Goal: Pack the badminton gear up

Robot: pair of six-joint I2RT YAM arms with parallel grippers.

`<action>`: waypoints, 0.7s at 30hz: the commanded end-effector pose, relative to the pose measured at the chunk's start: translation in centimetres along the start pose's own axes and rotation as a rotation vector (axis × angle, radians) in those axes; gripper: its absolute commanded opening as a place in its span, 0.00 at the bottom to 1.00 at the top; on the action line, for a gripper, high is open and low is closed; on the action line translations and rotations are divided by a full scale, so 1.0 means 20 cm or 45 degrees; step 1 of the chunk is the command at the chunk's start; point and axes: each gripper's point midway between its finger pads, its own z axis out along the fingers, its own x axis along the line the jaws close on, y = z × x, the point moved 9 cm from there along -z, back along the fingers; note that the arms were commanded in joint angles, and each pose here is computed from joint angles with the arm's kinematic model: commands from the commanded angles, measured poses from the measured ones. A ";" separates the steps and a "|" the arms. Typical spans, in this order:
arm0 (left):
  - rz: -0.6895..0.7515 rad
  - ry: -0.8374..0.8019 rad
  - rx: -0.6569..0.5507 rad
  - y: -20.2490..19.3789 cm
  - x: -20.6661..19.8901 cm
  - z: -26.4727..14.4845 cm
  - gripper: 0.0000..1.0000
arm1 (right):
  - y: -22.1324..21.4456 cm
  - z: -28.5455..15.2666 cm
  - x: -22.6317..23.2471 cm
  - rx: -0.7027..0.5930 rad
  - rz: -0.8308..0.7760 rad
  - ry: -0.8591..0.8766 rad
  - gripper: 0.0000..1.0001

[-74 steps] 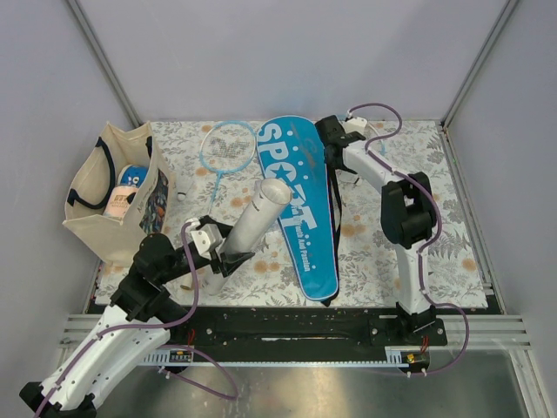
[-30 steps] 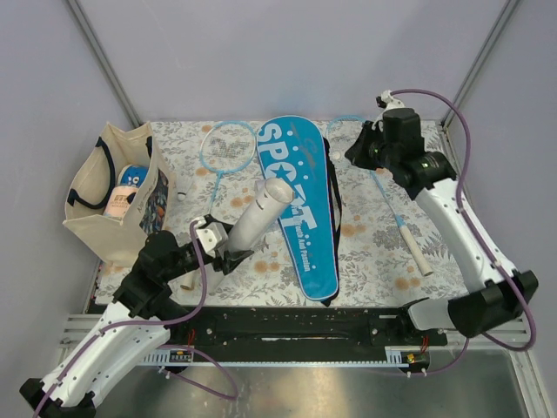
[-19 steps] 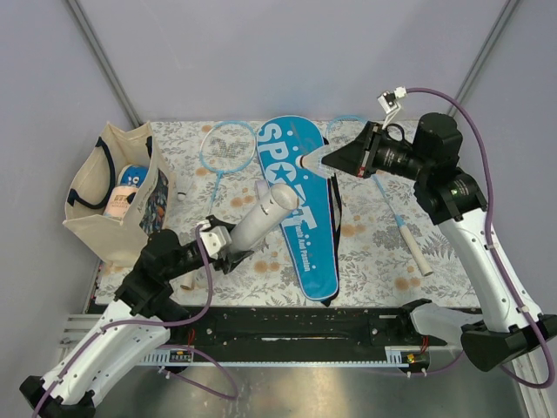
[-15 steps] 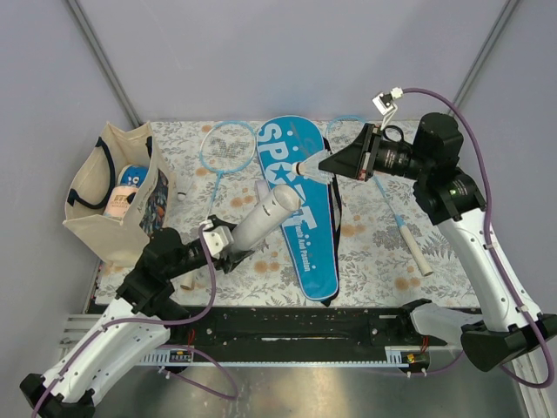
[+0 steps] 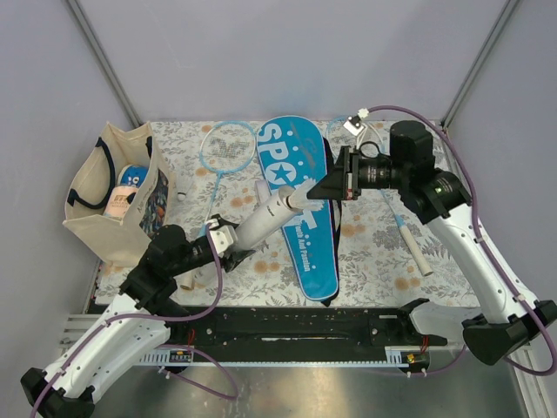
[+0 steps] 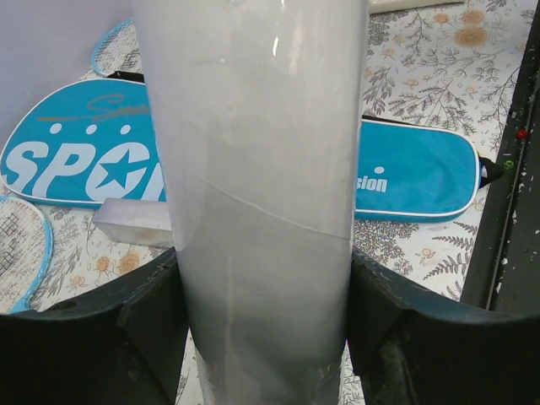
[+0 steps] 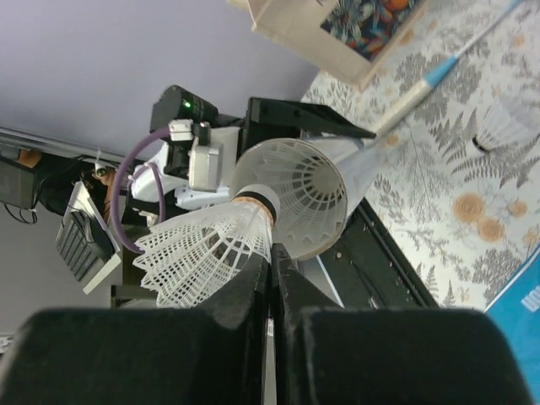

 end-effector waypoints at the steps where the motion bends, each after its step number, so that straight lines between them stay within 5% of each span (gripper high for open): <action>1: 0.089 0.022 -0.098 0.12 0.04 -0.01 0.39 | -0.03 0.05 0.00 0.083 -0.029 -0.079 0.00; 21: 0.154 0.017 -0.117 0.09 0.02 -0.02 0.38 | -0.05 0.32 -0.08 0.148 -0.047 -0.340 0.01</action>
